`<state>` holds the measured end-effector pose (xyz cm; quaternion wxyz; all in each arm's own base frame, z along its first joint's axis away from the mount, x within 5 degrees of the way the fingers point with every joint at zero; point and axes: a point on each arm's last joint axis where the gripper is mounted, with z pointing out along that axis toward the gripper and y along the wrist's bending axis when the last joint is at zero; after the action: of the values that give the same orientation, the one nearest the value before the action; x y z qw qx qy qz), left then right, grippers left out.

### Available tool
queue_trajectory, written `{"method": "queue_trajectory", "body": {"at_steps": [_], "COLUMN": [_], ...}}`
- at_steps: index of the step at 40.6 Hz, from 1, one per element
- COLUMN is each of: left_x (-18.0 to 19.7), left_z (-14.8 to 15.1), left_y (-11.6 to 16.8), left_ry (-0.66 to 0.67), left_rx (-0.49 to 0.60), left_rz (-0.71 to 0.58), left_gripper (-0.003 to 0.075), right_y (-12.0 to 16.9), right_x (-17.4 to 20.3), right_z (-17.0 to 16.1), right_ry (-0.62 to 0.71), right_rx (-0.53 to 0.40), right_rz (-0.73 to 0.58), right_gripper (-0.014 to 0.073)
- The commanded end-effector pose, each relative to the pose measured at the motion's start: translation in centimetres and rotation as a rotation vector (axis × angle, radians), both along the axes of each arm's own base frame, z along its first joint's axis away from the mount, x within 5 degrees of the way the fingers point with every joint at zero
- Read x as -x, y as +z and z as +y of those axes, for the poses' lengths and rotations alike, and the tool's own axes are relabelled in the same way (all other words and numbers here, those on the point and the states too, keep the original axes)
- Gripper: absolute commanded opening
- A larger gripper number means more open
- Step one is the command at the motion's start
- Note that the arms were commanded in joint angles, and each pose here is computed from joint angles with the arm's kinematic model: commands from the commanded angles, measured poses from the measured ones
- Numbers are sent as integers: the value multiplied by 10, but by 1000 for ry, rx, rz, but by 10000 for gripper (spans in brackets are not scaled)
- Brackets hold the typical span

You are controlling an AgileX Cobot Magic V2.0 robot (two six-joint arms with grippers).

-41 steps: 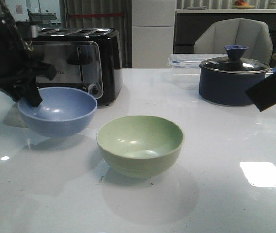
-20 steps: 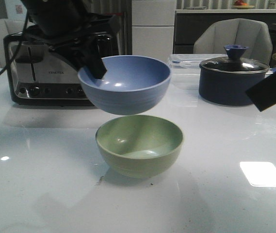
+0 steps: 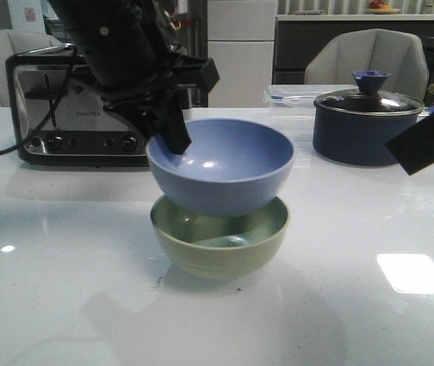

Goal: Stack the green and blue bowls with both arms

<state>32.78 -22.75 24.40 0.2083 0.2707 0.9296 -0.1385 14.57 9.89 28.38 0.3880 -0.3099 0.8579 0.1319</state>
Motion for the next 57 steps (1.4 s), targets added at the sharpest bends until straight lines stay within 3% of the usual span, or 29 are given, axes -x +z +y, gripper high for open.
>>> {"method": "queue_trajectory", "body": {"at_steps": [1, 14, 19, 26, 37, 44, 57], "left_x": [-3, -3, -2, 16, 86, 129, 196], "left_z": [-5, -9, -5, 5, 23, 51, 111], "left_y": [18, 6, 22, 65, 120, 130, 108], "left_ry": [8, 4, -17, -37, -152, -181, -162], "left_rx": [63, 49, 23, 48, 46, 60, 116], "left_rz": [-79, -28, -74, -167, -353, -428, -499], "left_gripper": [107, 377, 384, 384, 384, 384, 384], "right_y": [16, 16, 16, 16, 16, 16, 16], "right_x": [-3, -3, -3, -3, -3, -3, -3], "right_z": [2, 2, 2, 2, 2, 2, 2], "right_ry": [-4, -4, -4, -4, -4, -4, -4], "right_rx": [-52, -52, -52, -52, -52, -52, -52], "right_rz": [-92, -92, -92, -92, -92, -92, -92], "right_gripper": [497, 497, 497, 497, 497, 497, 497]}}
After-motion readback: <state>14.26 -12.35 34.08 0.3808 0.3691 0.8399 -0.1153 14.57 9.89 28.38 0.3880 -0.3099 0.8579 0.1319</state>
